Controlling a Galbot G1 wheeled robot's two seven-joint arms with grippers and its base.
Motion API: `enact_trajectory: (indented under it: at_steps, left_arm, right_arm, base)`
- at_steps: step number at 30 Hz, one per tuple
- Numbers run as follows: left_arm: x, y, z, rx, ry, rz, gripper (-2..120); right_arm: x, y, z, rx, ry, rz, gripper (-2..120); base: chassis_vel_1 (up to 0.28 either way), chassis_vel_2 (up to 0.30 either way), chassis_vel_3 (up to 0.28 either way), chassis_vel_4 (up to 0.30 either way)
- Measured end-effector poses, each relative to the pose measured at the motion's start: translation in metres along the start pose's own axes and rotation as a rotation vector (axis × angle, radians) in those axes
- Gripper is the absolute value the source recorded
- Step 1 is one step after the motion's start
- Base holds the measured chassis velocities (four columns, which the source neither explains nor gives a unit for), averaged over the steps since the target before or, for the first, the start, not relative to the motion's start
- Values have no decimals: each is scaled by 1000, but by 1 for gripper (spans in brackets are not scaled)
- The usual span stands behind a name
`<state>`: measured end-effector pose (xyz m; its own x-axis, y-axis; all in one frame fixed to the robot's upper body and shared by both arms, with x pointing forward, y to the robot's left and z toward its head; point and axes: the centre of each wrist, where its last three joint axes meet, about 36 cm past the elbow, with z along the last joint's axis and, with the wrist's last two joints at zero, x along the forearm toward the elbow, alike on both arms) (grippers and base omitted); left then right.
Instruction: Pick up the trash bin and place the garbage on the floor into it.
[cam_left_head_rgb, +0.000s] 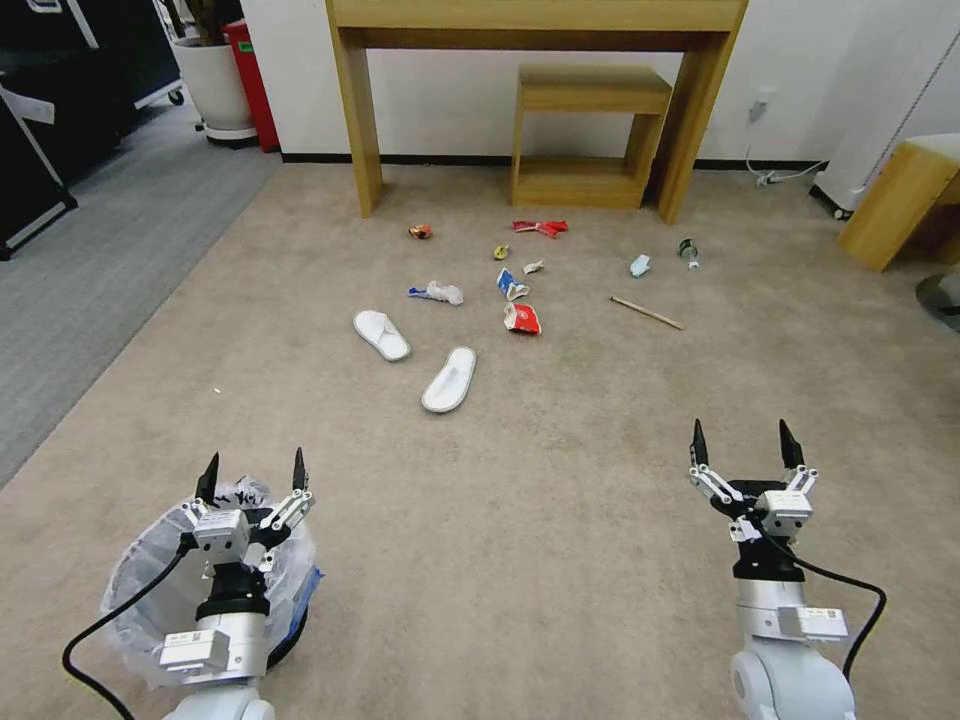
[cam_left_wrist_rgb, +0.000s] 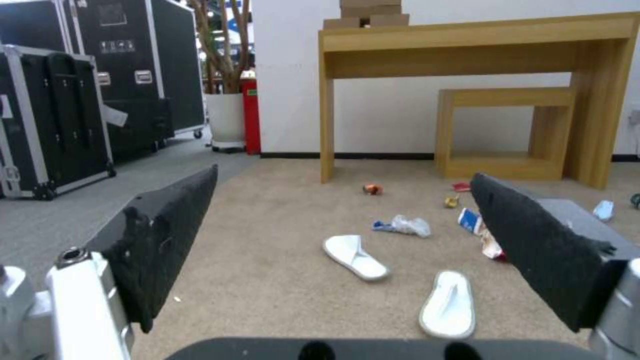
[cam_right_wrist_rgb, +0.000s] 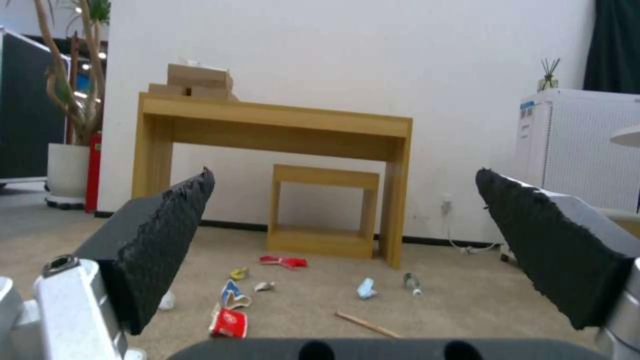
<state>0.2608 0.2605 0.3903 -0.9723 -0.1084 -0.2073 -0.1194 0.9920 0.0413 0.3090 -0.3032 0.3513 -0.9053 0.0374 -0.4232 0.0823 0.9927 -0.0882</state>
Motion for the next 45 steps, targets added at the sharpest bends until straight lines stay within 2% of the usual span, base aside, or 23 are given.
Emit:
enact_trajectory:
  at_steps: [28,45]
  left_arm:
    - [3,-2,-1,9,3,11,100]
    - [2,1,-3,14,-3,16,100]
  right_arm:
    - [3,4,6,15,0,-10,100]
    - [4,4,8,26,-3,-26,100]
  base:
    - [2,1,-1,-3]
    - [105,99,-106,-102]
